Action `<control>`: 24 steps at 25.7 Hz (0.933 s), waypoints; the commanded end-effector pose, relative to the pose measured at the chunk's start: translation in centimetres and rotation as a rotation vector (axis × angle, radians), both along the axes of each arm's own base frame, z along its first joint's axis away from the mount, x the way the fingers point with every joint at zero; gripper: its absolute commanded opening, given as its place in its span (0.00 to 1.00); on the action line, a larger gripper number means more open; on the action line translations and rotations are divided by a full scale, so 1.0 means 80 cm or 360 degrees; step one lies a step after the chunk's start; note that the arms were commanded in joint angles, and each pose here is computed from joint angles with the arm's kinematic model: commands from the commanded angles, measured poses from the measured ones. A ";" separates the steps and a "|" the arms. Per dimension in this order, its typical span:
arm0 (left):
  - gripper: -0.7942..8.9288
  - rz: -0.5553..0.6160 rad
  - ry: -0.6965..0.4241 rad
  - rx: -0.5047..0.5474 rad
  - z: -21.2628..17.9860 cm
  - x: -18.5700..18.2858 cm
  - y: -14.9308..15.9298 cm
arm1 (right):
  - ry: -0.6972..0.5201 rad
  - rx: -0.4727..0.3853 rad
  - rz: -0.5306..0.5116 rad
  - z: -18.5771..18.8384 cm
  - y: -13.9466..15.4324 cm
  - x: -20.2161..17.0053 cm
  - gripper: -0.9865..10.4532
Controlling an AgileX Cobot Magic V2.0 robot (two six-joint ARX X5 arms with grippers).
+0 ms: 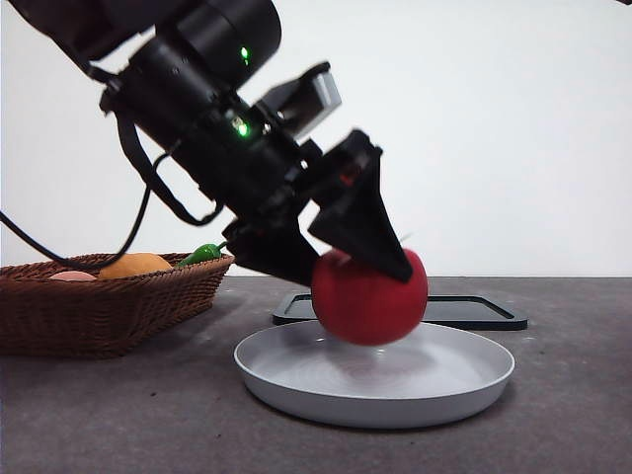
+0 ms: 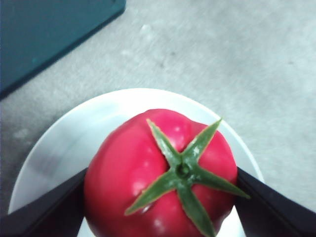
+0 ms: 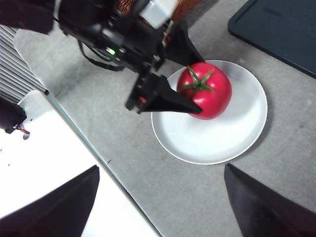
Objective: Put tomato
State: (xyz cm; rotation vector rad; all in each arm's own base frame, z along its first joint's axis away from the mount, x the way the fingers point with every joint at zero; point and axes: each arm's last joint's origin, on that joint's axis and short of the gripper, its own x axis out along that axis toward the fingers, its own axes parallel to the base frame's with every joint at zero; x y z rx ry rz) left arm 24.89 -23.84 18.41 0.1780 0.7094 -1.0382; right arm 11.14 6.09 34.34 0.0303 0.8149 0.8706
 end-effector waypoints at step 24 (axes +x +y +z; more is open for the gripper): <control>0.69 0.0045 0.0052 0.0057 -0.014 0.004 -0.009 | -0.0026 0.0008 0.0014 0.006 0.002 0.001 0.44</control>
